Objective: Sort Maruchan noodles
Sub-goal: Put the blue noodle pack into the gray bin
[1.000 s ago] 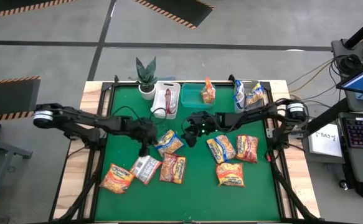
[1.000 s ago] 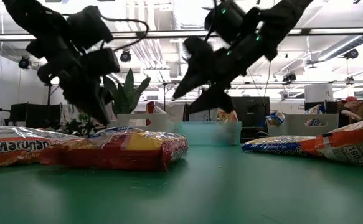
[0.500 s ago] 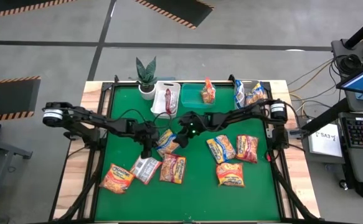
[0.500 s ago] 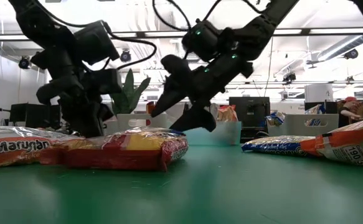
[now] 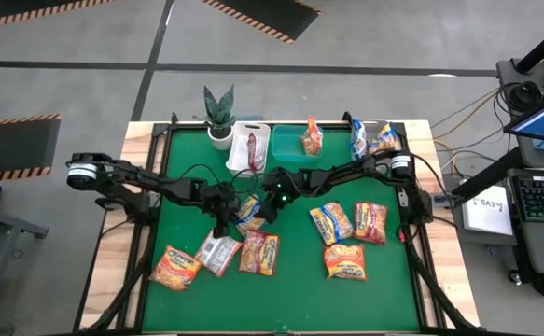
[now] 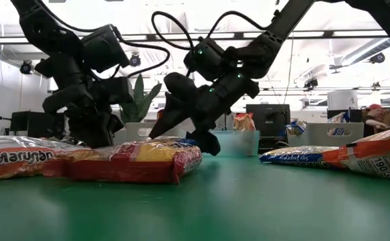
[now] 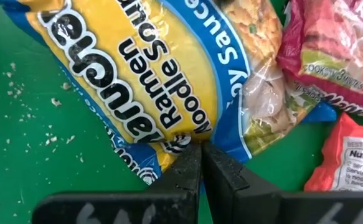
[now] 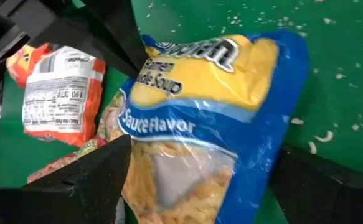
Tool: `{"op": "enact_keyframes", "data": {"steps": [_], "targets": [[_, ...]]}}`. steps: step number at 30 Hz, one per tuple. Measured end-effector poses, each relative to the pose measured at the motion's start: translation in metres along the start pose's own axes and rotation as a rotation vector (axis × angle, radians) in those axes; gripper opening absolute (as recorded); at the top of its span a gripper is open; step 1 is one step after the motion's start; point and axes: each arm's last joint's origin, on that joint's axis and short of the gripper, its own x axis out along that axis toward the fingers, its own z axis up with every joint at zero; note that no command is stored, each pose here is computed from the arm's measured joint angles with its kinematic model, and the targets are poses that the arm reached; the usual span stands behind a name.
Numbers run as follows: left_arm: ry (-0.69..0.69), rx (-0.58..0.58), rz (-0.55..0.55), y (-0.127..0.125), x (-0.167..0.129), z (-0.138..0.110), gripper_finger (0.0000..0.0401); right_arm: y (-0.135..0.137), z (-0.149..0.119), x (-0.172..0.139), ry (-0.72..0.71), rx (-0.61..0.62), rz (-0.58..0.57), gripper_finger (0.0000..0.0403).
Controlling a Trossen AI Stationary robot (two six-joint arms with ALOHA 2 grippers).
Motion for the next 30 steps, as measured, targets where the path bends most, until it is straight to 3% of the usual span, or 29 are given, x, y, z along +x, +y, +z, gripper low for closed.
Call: {"op": "enact_keyframes", "data": {"steps": [19, 30], "targets": [[-0.032, 0.005, -0.002, -0.0002, -0.0003, 0.0031, 0.0, 0.0049, 0.0029, 0.0006, -0.013, -0.048, 0.076, 0.0319], [-0.046, -0.001, -0.003, -0.0003, -0.0003, 0.0045, 0.0, 0.0049, 0.0032, 0.001, -0.02, -0.073, 0.079, 0.0185]]}}
